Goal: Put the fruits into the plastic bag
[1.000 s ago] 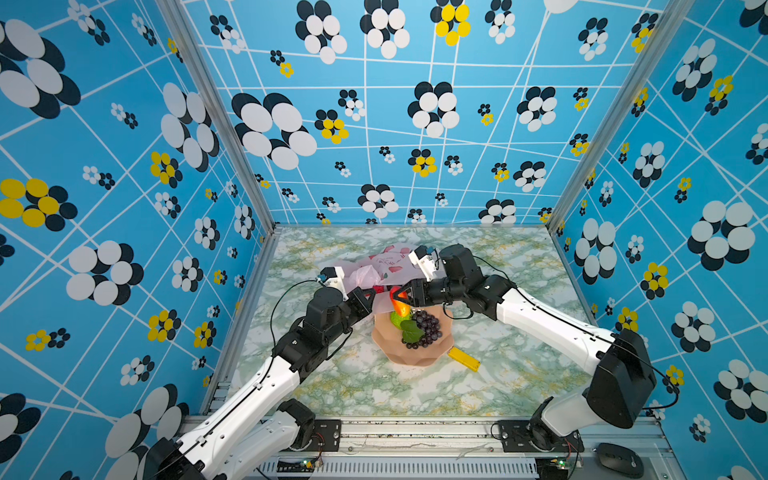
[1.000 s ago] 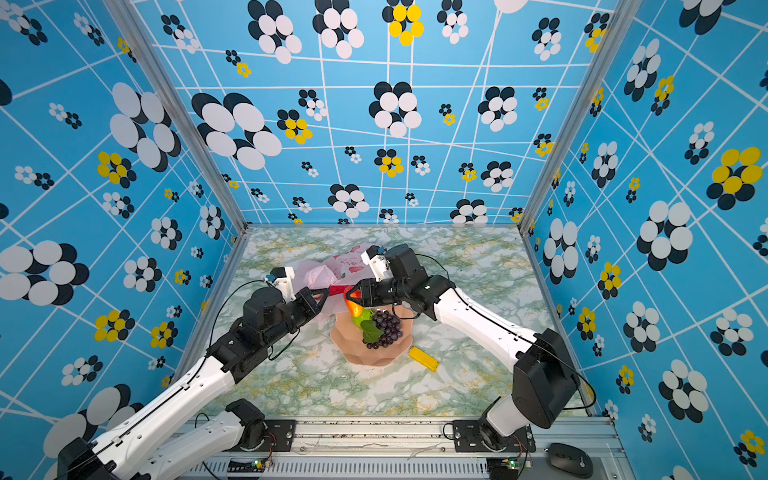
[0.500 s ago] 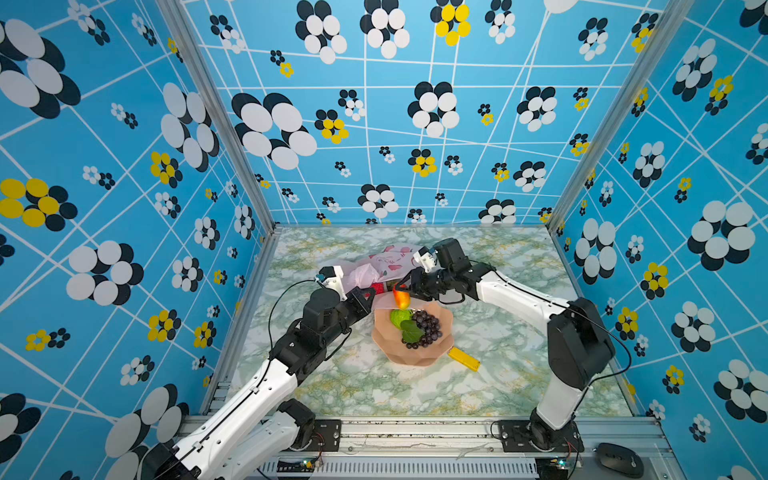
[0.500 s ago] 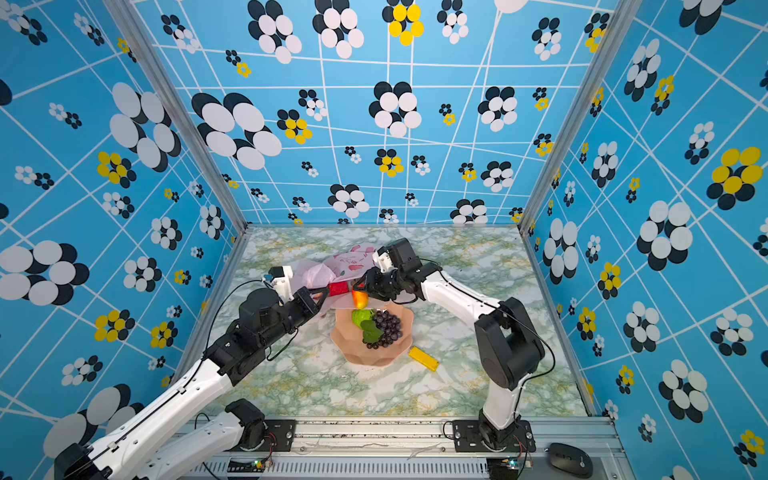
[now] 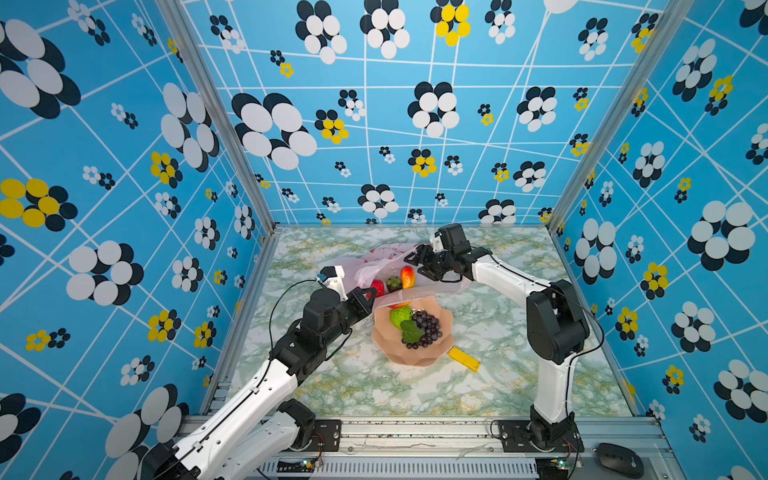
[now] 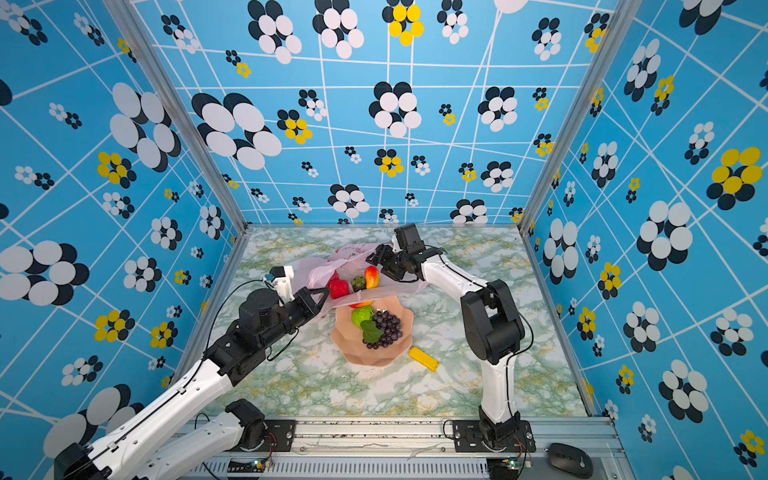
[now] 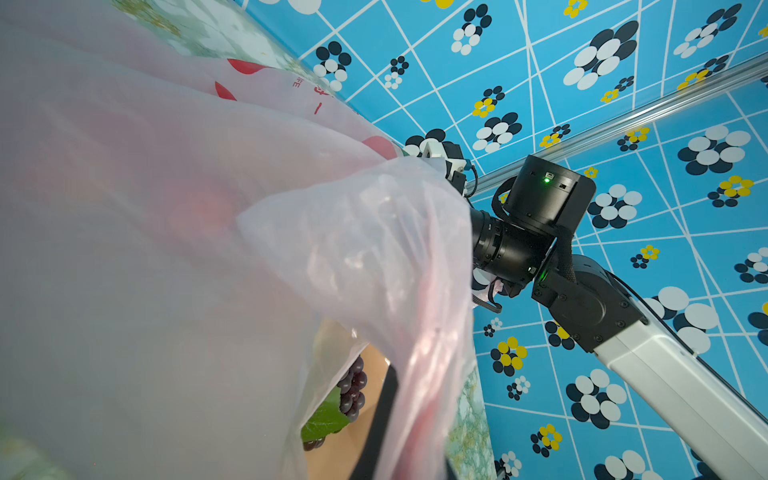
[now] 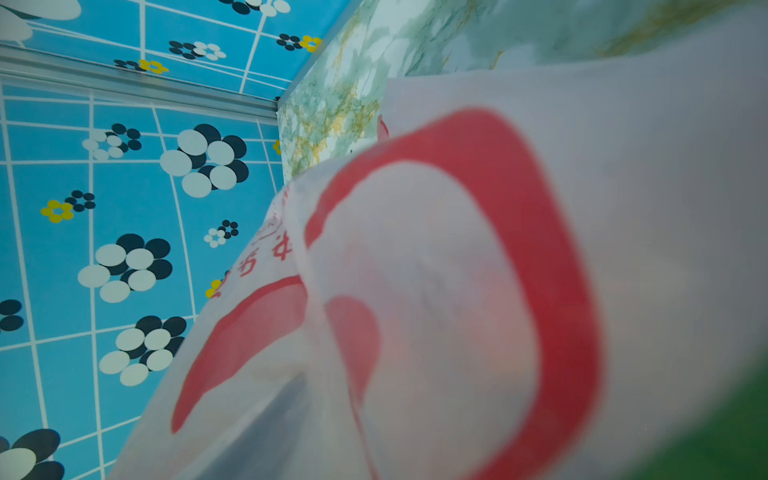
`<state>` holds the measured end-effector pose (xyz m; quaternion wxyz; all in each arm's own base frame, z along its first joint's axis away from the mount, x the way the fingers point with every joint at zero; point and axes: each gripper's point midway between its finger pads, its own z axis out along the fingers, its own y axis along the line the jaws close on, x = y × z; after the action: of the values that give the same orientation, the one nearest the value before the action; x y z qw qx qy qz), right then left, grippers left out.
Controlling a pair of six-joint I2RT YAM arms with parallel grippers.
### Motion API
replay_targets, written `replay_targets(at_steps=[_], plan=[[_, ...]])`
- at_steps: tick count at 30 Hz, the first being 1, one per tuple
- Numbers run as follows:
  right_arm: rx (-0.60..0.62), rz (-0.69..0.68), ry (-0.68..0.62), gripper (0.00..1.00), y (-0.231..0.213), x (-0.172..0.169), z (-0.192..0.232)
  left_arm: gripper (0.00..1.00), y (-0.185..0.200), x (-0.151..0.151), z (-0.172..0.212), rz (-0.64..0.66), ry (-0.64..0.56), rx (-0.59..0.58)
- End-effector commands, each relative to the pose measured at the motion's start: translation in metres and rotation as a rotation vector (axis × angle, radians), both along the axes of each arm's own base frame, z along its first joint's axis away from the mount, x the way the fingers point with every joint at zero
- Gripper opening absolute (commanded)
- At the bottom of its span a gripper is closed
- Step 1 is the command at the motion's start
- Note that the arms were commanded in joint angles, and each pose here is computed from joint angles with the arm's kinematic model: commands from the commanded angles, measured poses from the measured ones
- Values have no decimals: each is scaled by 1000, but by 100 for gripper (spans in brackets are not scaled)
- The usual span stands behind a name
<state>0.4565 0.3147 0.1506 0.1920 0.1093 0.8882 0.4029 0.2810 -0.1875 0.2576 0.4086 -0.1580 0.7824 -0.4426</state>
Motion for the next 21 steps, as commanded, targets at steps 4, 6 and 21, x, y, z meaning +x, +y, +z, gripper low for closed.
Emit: replay_targets(at_steps=[4,6,21], plan=[[74,28,-162,74,-1,-6,65,0,-6,4,3,-19,-18,11],[112,81,-214,74,4,-18,84,0,-8,6,2,-22,-14,10],[89,683,-707,73,6,-169,145,0,-6,35,41,28,-70,90]])
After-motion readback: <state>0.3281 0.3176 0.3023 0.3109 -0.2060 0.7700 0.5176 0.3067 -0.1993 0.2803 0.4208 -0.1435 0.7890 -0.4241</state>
